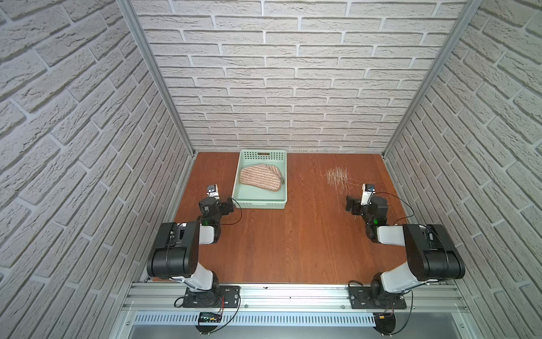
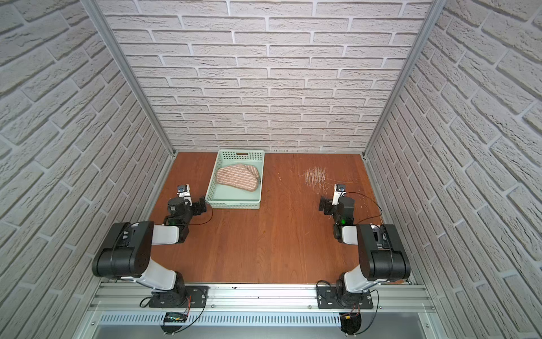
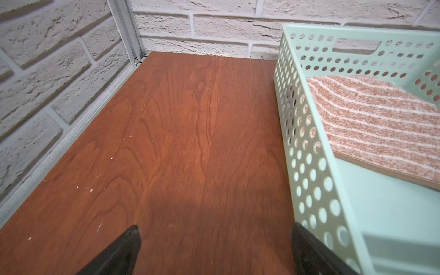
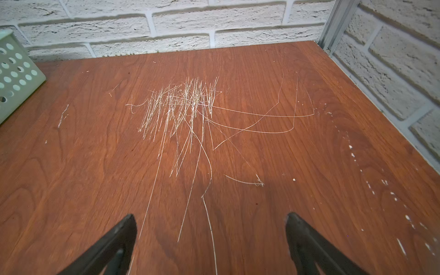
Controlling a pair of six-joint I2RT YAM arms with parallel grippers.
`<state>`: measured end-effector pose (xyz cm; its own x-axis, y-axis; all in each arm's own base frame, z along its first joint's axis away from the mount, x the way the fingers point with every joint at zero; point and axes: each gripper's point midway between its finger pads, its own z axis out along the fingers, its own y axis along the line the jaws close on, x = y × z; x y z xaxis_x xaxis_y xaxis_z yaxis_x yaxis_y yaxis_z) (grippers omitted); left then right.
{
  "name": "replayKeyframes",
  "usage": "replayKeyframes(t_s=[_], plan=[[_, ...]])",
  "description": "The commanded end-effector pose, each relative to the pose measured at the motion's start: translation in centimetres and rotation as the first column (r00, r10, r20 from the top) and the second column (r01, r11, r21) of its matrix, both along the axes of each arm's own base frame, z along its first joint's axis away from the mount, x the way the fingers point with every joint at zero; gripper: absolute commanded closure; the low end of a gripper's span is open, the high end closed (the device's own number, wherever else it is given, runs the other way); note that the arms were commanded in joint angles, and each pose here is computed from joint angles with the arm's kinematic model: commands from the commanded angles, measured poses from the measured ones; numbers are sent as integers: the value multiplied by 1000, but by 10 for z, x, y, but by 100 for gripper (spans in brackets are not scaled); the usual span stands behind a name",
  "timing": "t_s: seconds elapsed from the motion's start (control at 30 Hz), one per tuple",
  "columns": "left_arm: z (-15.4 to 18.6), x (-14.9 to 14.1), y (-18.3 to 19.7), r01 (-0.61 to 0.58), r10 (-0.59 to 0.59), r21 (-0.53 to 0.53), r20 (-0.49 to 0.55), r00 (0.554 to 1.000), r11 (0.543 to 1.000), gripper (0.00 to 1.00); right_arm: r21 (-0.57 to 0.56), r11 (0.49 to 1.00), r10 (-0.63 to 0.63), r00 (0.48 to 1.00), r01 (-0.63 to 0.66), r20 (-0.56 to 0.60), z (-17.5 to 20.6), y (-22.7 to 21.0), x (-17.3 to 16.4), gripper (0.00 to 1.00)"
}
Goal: Fold the square dishcloth
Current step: Pick up the cleaning item from the bin.
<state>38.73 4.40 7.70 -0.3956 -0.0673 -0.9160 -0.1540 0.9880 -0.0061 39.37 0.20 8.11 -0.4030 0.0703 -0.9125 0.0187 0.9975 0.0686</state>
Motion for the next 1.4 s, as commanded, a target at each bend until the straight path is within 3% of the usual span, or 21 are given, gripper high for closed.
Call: replayKeyframes(t_s=[0.0,0.93,1.1,1.2,1.37], plan=[[11,7,1,1,-1,4,38,999,1000,2,-12,1000,-3,999,3,38,11,0,7,1],[18,9,4,-16,16,-2,24,1000,1000,2,-11,1000,-14,999,15,46,17,-2,8,1],[30,4,15,-90,90,1,16,996,996,2,-17,994,-110,990,109,-90,38,-16,4,1],[44,-4,24,-149,149,-2,24,989,989,2,4,983,-180,978,181,-101,57,-22,-4,1],[77,-18,34,-227,228,-27,53,972,973,2,61,982,-165,970,178,-179,82,-2,-13,1]])
